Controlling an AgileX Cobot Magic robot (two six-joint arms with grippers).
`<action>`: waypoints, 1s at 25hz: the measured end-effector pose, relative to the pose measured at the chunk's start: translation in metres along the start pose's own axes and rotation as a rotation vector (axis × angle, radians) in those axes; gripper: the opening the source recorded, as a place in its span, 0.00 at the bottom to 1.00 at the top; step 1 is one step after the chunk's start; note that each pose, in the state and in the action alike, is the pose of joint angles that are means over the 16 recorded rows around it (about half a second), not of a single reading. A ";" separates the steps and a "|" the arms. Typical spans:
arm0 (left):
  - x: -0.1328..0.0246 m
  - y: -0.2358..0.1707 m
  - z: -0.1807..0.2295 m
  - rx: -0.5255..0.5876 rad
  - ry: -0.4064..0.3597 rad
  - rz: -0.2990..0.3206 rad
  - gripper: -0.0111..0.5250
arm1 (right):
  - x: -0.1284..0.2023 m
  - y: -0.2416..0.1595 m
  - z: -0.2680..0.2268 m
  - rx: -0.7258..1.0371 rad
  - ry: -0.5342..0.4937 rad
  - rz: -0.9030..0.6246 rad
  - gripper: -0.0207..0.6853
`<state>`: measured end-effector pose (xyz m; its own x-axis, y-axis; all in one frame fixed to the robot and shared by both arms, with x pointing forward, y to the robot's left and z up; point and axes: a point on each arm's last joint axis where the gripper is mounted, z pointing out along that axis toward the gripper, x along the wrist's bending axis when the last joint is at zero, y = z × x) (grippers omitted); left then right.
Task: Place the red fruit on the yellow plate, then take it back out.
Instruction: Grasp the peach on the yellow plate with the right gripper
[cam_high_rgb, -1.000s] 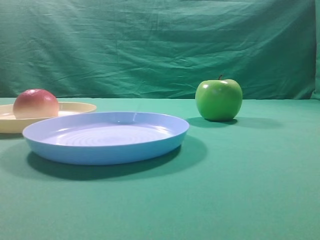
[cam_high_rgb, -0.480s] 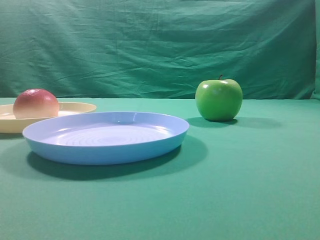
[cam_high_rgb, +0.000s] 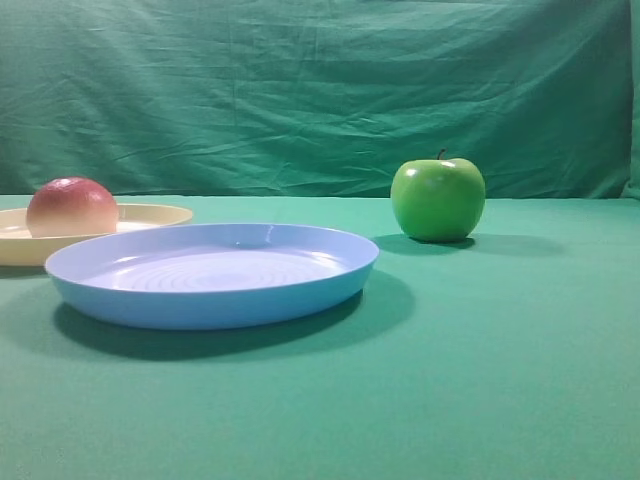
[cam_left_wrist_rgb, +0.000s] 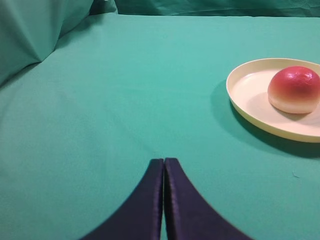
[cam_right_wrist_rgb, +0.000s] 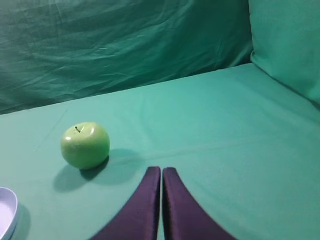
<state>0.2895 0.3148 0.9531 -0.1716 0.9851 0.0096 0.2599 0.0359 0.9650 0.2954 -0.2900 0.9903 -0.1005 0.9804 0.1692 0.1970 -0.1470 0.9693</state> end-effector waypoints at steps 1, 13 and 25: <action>0.000 0.000 0.000 0.000 0.000 0.000 0.02 | 0.002 0.007 0.000 0.001 0.007 0.003 0.03; 0.000 0.000 0.000 0.000 0.000 0.000 0.02 | 0.029 0.104 0.014 0.132 0.108 -0.018 0.03; 0.000 0.000 0.000 0.000 0.000 0.000 0.02 | 0.040 0.134 0.021 0.144 0.163 -0.025 0.03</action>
<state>0.2895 0.3148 0.9531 -0.1716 0.9851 0.0096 0.2599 0.0359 0.9650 0.3383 -0.2679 1.1234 -0.2615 0.9477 0.1831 0.3286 -0.0909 0.9401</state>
